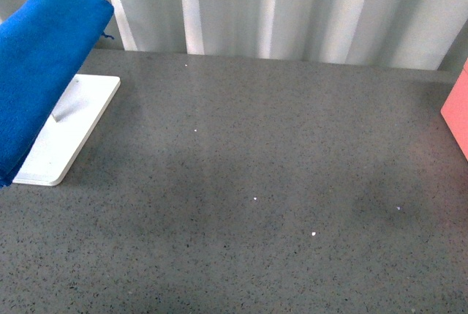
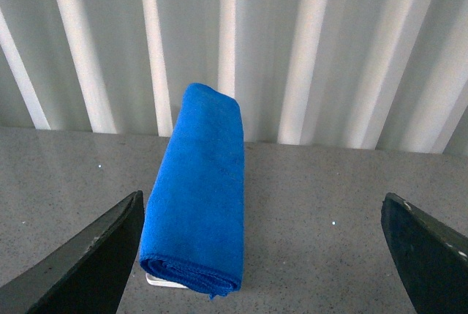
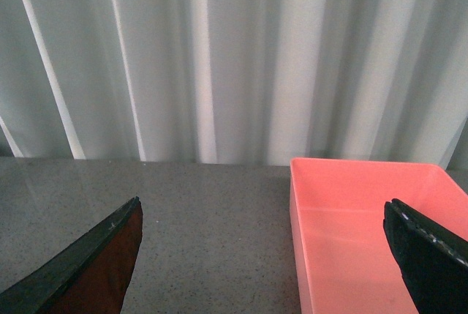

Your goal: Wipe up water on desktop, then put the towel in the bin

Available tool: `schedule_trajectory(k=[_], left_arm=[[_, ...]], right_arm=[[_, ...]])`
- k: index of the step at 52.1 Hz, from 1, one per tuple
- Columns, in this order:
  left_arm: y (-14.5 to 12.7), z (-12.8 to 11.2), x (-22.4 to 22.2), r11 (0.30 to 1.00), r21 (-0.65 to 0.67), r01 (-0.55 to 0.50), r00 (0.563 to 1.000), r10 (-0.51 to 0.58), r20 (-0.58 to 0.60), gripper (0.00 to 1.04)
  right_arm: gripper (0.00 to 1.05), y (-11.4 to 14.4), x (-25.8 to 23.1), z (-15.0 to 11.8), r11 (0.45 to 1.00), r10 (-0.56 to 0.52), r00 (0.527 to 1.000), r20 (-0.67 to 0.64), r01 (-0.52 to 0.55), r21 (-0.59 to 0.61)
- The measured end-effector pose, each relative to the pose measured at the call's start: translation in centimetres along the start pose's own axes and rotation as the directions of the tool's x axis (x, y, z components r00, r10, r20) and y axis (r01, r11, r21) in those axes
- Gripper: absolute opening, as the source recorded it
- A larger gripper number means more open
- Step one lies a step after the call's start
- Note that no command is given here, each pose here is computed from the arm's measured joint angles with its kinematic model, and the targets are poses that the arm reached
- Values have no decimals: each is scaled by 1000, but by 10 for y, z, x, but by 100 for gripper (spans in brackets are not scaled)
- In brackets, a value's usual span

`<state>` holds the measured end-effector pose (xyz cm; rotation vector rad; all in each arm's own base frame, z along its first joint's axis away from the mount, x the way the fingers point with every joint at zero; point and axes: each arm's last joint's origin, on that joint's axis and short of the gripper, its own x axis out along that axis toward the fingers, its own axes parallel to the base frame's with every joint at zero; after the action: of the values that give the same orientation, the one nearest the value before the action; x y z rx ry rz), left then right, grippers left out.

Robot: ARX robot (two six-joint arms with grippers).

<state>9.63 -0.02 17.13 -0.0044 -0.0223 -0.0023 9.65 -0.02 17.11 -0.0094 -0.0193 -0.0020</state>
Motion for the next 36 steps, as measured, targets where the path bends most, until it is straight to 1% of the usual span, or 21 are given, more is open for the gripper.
schedule_trajectory(k=[36], left_arm=[[0,0,0,1000,0,0,1000,0,0,98]], right_arm=[[98,0,0,0,1000,0,1000,0,0,0]])
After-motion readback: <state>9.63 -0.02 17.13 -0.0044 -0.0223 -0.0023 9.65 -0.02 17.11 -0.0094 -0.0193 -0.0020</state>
